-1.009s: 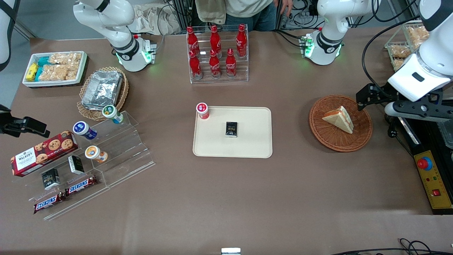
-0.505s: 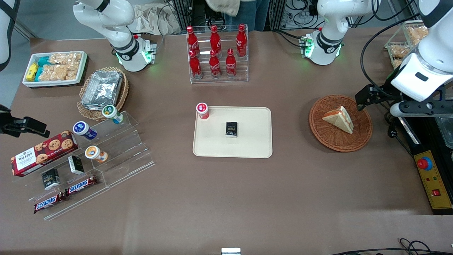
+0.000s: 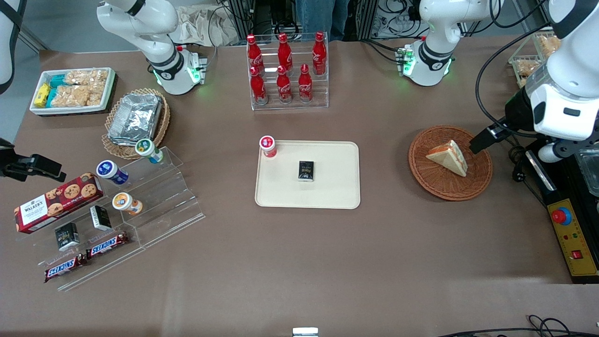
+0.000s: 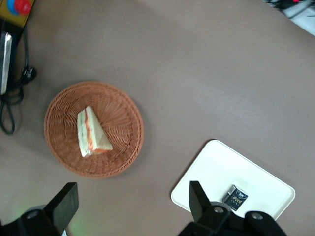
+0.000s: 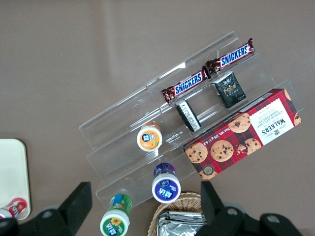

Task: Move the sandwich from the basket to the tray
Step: 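Move the left gripper over the wrapped sandwich in the wicker basket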

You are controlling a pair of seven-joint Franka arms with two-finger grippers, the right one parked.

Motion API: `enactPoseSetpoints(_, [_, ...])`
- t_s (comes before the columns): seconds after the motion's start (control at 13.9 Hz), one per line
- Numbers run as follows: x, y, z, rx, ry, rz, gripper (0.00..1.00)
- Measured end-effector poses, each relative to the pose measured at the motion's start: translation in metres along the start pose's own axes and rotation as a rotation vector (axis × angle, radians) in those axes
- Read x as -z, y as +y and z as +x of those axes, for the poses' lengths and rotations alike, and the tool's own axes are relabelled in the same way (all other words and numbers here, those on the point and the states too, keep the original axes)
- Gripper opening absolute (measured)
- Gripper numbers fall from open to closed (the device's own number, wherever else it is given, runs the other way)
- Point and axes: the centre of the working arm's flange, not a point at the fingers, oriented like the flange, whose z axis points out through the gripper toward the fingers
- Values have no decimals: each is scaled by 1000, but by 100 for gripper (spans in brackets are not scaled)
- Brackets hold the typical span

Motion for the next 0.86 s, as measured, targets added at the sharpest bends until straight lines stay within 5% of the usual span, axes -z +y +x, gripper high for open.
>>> enactPoseSetpoints(0.5, [-66,-62,33,229,-115,116,100])
enactPoseSetpoints(0.65, [-83,-82,34,269,-113,123,100])
enactPoseSetpoints(0.86, [-122,-109,16,345,-70,75,100])
